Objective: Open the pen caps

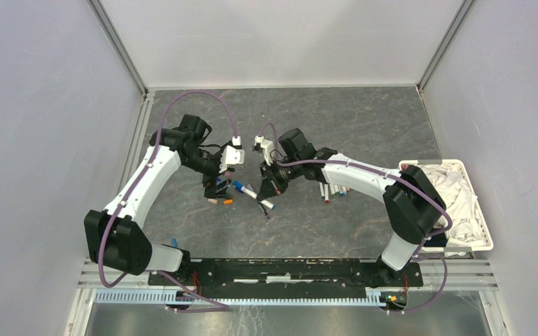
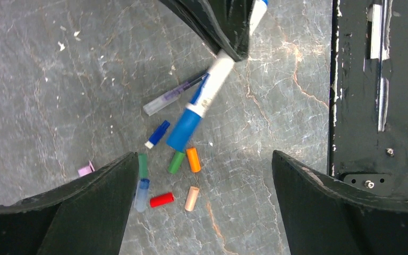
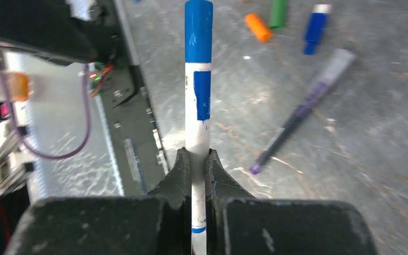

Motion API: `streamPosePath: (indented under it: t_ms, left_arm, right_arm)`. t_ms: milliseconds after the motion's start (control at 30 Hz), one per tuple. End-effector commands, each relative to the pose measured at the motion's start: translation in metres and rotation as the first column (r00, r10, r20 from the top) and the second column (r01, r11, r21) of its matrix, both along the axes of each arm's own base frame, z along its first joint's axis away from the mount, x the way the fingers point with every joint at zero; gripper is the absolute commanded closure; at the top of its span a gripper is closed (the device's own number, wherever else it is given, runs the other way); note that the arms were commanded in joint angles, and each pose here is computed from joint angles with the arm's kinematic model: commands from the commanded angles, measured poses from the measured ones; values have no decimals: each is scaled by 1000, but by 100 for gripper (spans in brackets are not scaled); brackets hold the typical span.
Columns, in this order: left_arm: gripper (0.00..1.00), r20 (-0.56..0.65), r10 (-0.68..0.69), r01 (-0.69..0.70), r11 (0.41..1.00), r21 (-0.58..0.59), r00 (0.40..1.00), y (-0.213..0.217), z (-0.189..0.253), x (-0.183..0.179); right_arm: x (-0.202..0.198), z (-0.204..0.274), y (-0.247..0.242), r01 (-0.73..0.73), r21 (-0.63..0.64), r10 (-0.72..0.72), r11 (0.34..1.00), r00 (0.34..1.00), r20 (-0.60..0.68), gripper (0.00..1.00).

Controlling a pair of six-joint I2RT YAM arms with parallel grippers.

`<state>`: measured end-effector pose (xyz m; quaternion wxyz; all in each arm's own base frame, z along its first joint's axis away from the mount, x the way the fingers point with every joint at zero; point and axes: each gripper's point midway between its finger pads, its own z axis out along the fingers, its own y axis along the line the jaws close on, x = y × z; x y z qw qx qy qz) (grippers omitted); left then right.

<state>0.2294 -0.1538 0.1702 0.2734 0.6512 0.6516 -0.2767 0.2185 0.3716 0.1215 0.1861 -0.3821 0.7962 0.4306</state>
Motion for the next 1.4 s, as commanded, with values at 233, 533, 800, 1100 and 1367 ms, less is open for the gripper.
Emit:
streamPosePath:
  t_ms: [233, 533, 800, 1100, 1367]
  left_arm:
    - [34, 18, -201, 199, 978, 69, 979, -15, -16, -36]
    - [72, 39, -243, 236, 964, 125, 969, -14, -20, -41]
    - [98, 82, -234, 226, 969, 102, 969, -27, -10, -39]
    - [98, 95, -225, 210, 967, 142, 970, -21, -16, -36]
    - [98, 143, -173, 131, 955, 266, 974, 14, -29, 0]
  right_arm:
    - [-39, 49, 18, -209, 221, 238, 953, 965, -113, 100]
    - [-44, 42, 15, -227, 211, 258, 951, 957, -130, 99]
    - [-40, 46, 42, -172, 280, 232, 945, 953, -197, 64]
    - [-32, 32, 37, -101, 234, 154, 967, 963, -220, 100]
    - [-34, -14, -35, -25, 26, 30, 999, 981, -192, 100]
